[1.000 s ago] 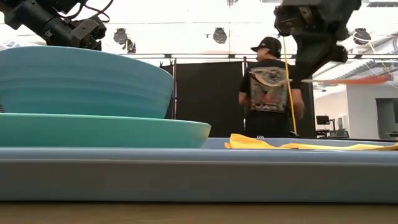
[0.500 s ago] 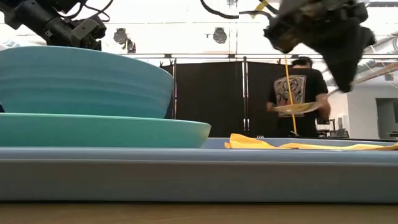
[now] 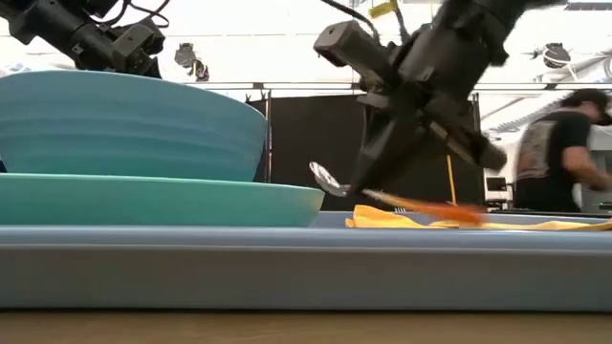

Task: Set up tray
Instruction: Put the orange spoon on the yellow napkin to the left of the yellow knife

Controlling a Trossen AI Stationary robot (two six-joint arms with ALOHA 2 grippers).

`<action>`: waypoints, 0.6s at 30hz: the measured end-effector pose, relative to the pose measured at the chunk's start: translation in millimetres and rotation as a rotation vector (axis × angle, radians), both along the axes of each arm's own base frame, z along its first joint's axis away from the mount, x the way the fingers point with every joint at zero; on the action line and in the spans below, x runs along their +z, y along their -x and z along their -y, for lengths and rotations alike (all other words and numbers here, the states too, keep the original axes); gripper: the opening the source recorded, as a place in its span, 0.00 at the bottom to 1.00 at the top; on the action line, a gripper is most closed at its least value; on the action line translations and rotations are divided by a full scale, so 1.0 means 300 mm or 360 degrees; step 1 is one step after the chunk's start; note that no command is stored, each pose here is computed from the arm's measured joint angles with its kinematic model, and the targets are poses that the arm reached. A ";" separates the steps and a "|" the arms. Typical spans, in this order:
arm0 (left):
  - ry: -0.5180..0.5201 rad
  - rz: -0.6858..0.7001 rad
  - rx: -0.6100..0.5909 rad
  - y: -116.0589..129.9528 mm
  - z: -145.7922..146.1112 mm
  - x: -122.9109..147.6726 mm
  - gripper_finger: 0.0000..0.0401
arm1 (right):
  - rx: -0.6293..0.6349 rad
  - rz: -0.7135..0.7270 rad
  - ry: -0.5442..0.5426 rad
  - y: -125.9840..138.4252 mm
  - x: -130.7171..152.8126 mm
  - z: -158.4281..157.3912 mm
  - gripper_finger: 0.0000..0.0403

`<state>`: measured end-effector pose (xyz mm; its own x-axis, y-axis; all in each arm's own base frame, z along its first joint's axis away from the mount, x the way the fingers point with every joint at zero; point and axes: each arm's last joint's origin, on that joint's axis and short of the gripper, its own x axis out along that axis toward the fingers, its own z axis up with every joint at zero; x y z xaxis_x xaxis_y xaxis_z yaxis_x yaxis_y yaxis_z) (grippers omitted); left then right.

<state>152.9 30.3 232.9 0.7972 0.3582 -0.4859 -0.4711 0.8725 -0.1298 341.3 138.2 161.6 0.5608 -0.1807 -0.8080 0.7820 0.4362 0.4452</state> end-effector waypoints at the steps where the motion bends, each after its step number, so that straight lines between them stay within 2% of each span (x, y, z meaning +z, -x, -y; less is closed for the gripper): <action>1: 0.0001 -0.0008 0.0000 0.001 0.000 -0.001 0.22 | -0.0052 0.0081 0.0017 0.006 -0.020 -0.006 0.00; 4: 0.0002 -0.0014 0.0000 0.001 0.000 -0.003 0.22 | -0.0174 0.0232 0.0126 0.031 -0.048 -0.024 0.00; 8: 0.0001 -0.0010 0.0001 0.001 0.000 -0.002 0.22 | -0.0205 0.0307 0.0294 0.036 -0.029 -0.048 0.00; 18: 0.0009 -0.0015 0.0005 0.002 0.000 -0.003 0.22 | -0.0332 0.0245 0.0331 0.100 -0.039 -0.090 0.00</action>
